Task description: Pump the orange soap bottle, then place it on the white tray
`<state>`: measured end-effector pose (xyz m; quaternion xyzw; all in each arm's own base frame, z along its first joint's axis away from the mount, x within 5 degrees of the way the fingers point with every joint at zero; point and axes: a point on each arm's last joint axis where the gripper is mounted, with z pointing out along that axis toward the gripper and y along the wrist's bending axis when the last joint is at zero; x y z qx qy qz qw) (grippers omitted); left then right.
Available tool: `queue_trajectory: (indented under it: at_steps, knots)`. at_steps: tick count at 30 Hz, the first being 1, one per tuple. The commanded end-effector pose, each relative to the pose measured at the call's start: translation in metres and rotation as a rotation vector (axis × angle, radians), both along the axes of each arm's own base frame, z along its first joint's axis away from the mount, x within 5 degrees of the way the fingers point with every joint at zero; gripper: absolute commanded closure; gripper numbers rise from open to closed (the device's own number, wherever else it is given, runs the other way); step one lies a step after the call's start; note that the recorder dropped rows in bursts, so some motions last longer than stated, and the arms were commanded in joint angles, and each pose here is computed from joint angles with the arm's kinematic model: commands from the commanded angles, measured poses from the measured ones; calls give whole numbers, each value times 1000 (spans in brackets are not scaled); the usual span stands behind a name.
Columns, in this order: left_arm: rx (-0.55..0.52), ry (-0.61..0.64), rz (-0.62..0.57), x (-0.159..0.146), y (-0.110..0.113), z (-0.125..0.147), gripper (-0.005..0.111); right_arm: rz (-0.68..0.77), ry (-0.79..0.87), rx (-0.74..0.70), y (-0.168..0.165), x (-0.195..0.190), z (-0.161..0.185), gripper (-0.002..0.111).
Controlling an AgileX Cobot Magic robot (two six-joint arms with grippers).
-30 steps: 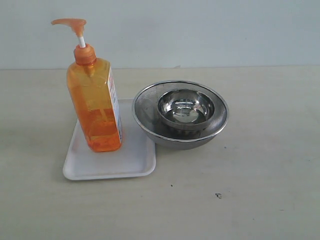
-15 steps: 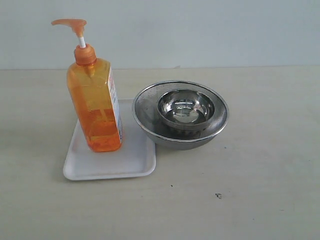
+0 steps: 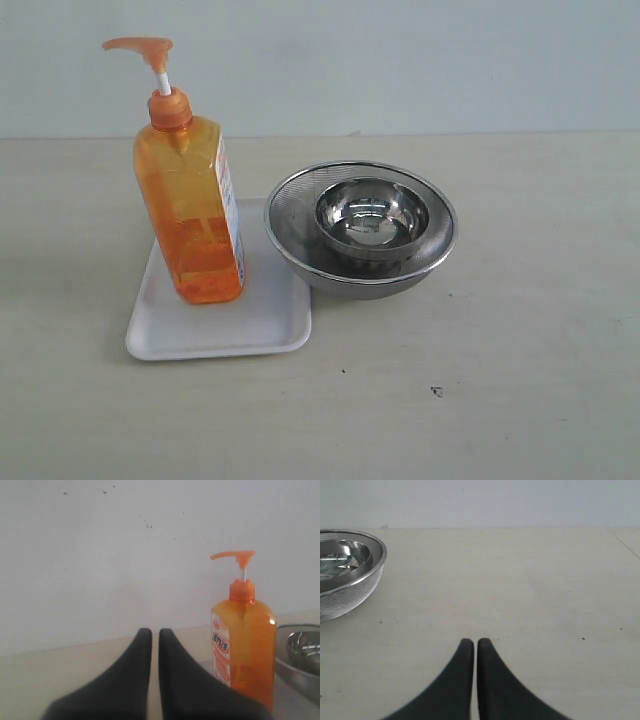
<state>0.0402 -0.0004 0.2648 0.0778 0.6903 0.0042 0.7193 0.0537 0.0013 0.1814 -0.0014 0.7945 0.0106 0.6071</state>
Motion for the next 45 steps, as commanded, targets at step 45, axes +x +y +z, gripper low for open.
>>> queue_trajectory:
  at_steps: [45]
  knots:
    - [-133,268,65,14,-3,-80,102,-3,-8,-7,0,0,1,108]
